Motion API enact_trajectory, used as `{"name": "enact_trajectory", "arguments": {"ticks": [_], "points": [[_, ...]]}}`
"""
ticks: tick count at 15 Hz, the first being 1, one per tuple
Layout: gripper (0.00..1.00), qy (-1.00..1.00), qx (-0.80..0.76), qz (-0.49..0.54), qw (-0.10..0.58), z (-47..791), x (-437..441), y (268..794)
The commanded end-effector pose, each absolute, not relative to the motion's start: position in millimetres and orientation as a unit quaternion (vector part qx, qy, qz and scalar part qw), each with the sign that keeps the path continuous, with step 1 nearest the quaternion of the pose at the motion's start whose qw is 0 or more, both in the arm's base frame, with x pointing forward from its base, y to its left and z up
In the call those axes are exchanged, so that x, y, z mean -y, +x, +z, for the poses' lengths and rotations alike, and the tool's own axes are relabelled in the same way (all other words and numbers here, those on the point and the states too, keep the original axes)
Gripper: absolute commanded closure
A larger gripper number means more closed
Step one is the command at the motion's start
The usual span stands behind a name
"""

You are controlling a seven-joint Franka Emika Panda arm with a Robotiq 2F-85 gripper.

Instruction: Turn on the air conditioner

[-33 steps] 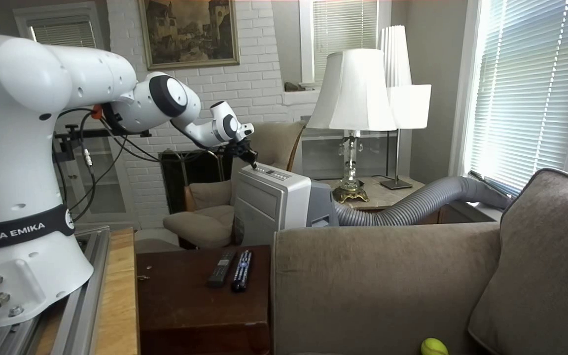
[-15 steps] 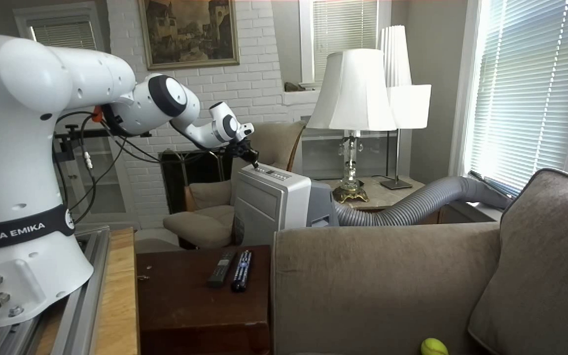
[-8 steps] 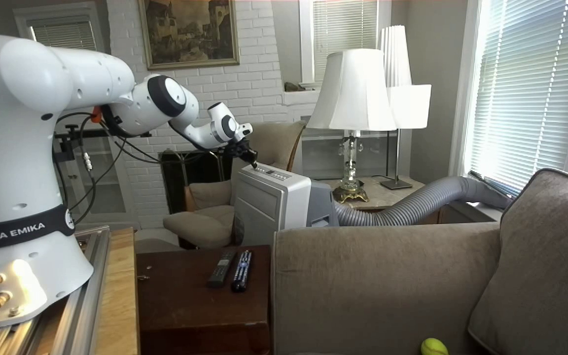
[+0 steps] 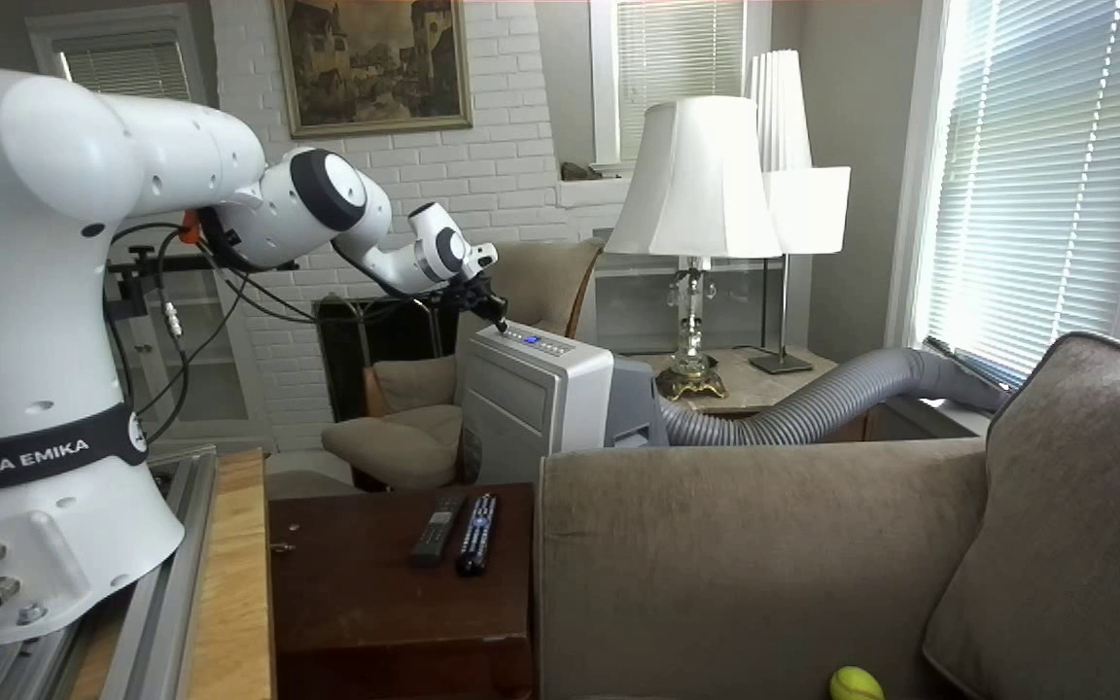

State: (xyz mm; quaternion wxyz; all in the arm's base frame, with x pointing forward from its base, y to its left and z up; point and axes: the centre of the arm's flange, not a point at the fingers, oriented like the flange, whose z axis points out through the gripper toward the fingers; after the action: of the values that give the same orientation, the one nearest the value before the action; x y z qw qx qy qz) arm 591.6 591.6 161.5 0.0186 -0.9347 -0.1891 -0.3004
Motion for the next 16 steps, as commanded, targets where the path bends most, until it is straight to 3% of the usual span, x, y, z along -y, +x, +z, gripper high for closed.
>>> {"name": "enact_trajectory", "arguments": {"ticks": [1,11,12,13,16], "points": [[1.00,-0.936,0.171,-0.307,0.031,143.8,-620.6,619.8],[1.00,-0.933,0.125,-0.314,0.120,368.4,-530.7,619.4],[0.74,-0.933,0.121,-0.316,0.122,388.8,-519.9,619.6],[0.73,-0.933,0.118,-0.318,0.124,406.1,-508.4,617.5],[0.53,-0.935,0.110,-0.318,0.114,453.0,-483.6,613.9]]}}
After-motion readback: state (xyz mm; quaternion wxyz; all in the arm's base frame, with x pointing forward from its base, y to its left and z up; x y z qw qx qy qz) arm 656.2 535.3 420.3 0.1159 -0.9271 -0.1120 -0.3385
